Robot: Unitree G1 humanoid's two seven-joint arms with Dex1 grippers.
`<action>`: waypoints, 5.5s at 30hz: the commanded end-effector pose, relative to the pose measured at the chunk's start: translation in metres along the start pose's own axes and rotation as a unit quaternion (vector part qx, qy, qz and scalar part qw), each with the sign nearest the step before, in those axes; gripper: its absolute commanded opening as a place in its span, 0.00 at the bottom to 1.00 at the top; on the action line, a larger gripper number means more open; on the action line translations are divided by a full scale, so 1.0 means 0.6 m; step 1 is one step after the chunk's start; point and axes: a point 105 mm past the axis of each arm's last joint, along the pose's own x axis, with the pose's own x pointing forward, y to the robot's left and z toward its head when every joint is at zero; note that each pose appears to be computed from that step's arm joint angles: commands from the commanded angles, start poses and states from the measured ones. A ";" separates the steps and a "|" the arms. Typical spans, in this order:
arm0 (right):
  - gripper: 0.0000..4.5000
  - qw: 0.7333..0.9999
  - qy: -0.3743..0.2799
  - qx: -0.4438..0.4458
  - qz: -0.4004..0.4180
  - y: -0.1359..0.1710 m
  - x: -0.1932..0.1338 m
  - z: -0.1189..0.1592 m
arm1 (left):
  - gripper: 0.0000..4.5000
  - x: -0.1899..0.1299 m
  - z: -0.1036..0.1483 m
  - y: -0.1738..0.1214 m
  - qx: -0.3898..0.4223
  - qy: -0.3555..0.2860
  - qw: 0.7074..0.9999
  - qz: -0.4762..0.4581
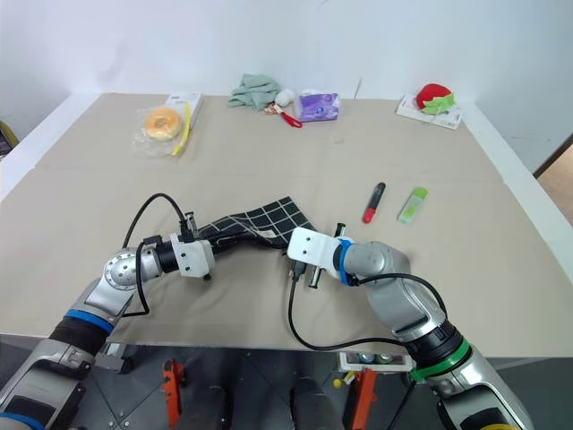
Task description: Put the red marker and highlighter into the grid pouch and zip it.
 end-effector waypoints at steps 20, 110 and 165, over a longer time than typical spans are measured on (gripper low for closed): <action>0.77 0.976 -0.054 0.212 -0.003 -0.016 -0.045 0.015 | 0.00 0.006 -0.019 -0.046 -0.012 0.059 0.993 -0.102; 0.99 0.819 -0.047 0.451 -0.351 -0.182 -0.062 -0.061 | 0.00 0.013 0.003 0.030 -0.055 0.020 0.998 -0.007; 0.11 0.998 -0.030 -0.010 0.062 -0.175 -0.217 -0.038 | 0.00 0.022 0.077 0.085 -0.172 -0.085 0.981 0.027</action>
